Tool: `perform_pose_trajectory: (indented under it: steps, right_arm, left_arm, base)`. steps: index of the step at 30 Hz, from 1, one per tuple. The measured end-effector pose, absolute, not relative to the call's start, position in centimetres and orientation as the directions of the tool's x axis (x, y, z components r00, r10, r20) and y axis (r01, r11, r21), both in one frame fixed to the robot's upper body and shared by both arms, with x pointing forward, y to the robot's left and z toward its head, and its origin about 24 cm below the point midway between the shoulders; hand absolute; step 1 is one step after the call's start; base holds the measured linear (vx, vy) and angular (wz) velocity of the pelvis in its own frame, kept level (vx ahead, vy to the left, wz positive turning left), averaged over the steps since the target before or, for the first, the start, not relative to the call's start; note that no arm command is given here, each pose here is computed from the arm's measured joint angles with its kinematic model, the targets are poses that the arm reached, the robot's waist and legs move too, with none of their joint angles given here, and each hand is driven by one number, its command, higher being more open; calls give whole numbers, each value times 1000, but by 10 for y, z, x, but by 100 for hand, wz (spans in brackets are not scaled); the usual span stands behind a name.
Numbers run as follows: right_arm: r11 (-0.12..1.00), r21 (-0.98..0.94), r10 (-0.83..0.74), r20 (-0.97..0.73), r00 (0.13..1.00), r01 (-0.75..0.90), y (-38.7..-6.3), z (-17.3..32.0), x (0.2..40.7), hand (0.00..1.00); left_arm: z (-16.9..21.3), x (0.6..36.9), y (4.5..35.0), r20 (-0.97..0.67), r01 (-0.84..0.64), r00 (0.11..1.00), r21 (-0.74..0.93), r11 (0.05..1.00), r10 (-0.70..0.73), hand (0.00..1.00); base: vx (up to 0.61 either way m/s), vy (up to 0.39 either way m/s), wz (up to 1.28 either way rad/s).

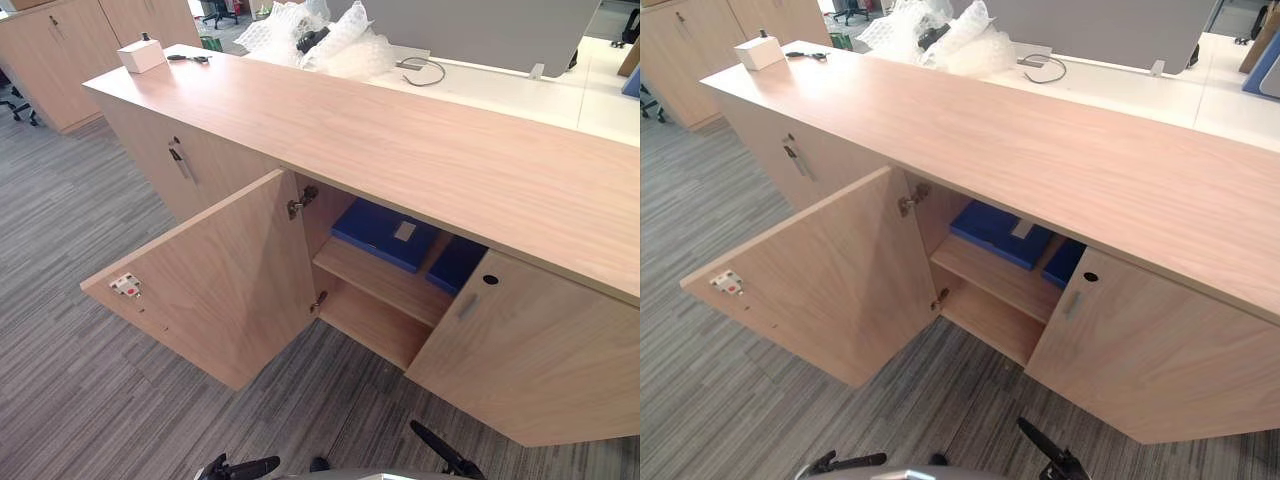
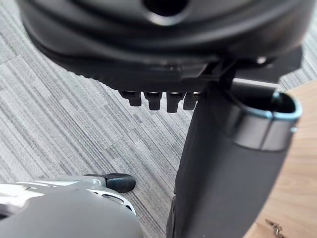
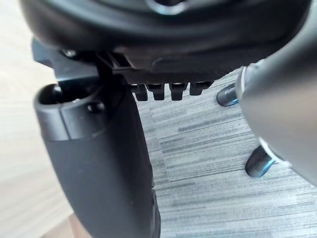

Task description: Walk over to the cabinet, pick up the folder, carry it to the office cabinet, place the folder inside the office cabinet, then close the office cabinet door

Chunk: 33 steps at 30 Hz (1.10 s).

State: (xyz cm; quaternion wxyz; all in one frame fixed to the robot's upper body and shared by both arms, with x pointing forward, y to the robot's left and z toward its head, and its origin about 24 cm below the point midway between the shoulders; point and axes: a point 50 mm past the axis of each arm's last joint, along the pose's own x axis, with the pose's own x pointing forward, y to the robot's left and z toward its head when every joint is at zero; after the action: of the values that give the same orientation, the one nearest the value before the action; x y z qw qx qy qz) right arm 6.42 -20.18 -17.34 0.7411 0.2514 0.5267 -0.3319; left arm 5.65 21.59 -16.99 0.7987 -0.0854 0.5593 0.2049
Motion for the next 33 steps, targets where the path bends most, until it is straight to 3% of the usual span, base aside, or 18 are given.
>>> perform_pose_trajectory:
  steps: [6,11,15,18,25,29,33]
  right_arm:
    - [643,4,-228,-954,196,766,-202,-175,55,100]
    - [629,4,-228,-955,189,777,-203,-175,53,100]
    - [615,4,-226,-957,181,788,-204,-176,47,100]
    - [612,-1,-228,-958,176,791,-206,-176,44,100]
    - [629,-13,-232,-957,172,777,-210,-175,39,100]
    - [639,-3,-231,-954,189,769,-211,-175,42,100]
    - [683,7,-219,-952,213,731,-208,-174,47,100]
  left_arm:
    - [-171,40,220,-933,-642,229,70,763,279,100]
    - [-171,21,227,-931,-862,133,60,503,340,100]
    - [-160,6,262,-886,-962,60,72,265,459,100]
    - [-150,3,289,-847,-976,41,81,204,530,100]
    - [-120,34,348,-746,-951,141,81,299,651,100]
    - [-105,79,357,-688,-844,292,142,518,664,100]
    - [-78,132,365,-584,-639,485,272,720,651,100]
  base:
    - [-29,5,-1]
    - [-22,2,0]
    - [3,-3,-1]
    - [36,-13,-7]
    - [70,-19,-8]
    - [76,-30,0]
    - [44,-52,-7]
